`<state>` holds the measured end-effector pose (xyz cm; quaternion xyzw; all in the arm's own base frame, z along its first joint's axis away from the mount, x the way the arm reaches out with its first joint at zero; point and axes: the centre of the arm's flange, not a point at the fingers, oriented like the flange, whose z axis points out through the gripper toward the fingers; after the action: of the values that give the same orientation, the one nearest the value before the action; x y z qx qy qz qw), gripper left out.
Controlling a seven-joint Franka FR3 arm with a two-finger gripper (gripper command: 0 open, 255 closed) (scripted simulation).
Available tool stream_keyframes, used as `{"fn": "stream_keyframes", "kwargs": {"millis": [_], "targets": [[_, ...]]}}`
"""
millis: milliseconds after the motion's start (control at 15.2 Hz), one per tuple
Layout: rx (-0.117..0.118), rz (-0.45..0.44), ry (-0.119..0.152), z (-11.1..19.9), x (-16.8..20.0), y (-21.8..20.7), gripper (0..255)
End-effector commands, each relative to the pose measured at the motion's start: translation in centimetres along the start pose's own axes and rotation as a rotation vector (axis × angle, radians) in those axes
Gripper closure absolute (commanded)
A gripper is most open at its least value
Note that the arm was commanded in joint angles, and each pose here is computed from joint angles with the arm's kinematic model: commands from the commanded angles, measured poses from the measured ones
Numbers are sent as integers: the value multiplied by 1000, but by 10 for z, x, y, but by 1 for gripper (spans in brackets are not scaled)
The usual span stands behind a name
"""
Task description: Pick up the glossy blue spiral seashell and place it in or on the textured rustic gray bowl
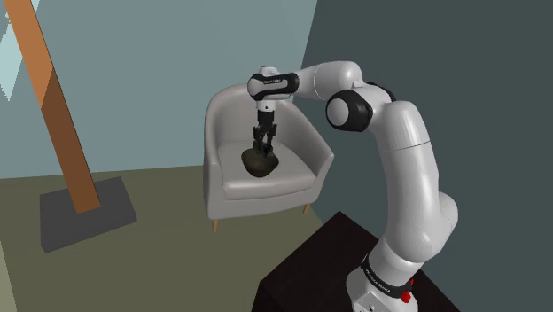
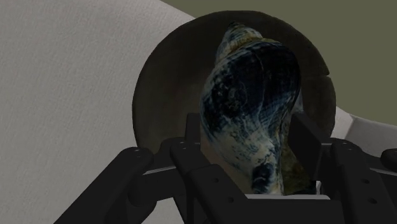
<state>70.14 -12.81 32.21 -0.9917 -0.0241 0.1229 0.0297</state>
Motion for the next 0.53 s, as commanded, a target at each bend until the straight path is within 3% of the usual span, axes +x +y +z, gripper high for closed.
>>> {"fn": "stream_keyframes", "kwargs": {"millis": [0, 462], "targets": [[0, 0, 1, 11, 3, 1, 255], [0, 0, 1, 26, 6, 2, 255]]}}
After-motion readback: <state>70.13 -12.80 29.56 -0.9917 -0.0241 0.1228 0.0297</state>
